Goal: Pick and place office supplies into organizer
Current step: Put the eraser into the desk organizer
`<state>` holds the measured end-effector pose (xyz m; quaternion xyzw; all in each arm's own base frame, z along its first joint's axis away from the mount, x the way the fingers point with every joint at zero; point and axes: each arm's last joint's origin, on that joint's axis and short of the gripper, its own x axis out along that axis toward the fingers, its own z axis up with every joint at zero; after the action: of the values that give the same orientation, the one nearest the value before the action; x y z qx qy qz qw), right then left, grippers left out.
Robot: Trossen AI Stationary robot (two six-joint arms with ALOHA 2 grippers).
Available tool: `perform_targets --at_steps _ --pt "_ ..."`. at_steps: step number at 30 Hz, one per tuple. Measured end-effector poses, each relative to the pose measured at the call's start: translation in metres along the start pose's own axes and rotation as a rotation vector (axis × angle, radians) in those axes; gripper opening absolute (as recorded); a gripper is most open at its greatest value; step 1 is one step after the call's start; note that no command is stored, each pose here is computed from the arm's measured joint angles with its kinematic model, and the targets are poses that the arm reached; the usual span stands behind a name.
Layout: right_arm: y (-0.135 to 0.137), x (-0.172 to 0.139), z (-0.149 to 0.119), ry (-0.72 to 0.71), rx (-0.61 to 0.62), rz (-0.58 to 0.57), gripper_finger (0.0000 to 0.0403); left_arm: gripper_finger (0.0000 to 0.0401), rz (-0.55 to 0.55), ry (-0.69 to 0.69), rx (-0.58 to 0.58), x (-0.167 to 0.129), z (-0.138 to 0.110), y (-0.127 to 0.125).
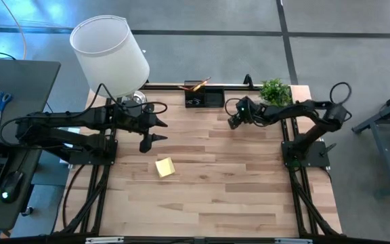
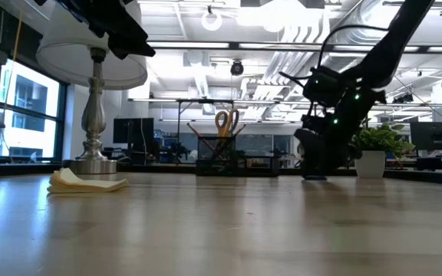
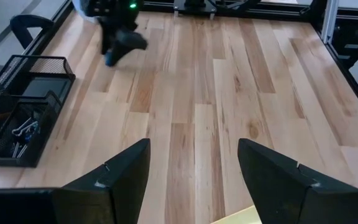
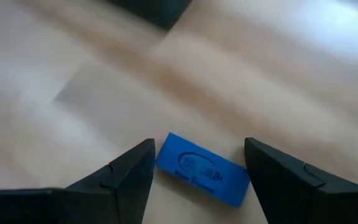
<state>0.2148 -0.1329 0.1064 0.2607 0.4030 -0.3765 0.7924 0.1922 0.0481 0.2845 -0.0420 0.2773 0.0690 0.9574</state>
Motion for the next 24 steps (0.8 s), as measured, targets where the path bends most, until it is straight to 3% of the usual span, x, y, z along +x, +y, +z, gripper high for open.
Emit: perform_targets --at_steps 8,13,15,21,24 --pt "0.024 -0.041 -0.023 0.150 -0.002 0.106 0.0241 0.0232 0.001 -0.002 -0.007 0.000 0.000 0.000" --pt "0.050 -0.056 -0.036 0.153 -0.129 0.226 0.0240 0.0232 0.000 -0.003 -0.010 0.000 0.000 0.000" --pt "0.054 -0.061 -0.038 0.101 -0.159 0.175 0.0240 0.0232 0.000 -0.006 -0.010 0.000 0.001 0.000" --pt "0.046 -0.064 -0.032 -0.125 -0.168 -0.147 0.0240 0.0232 0.000 -0.013 -0.017 0.000 0.001 0.000" --pt "0.039 -0.059 -0.029 -0.114 -0.154 -0.179 0.0240 0.0232 0.000 -0.013 -0.017 0.000 0.001 0.000"
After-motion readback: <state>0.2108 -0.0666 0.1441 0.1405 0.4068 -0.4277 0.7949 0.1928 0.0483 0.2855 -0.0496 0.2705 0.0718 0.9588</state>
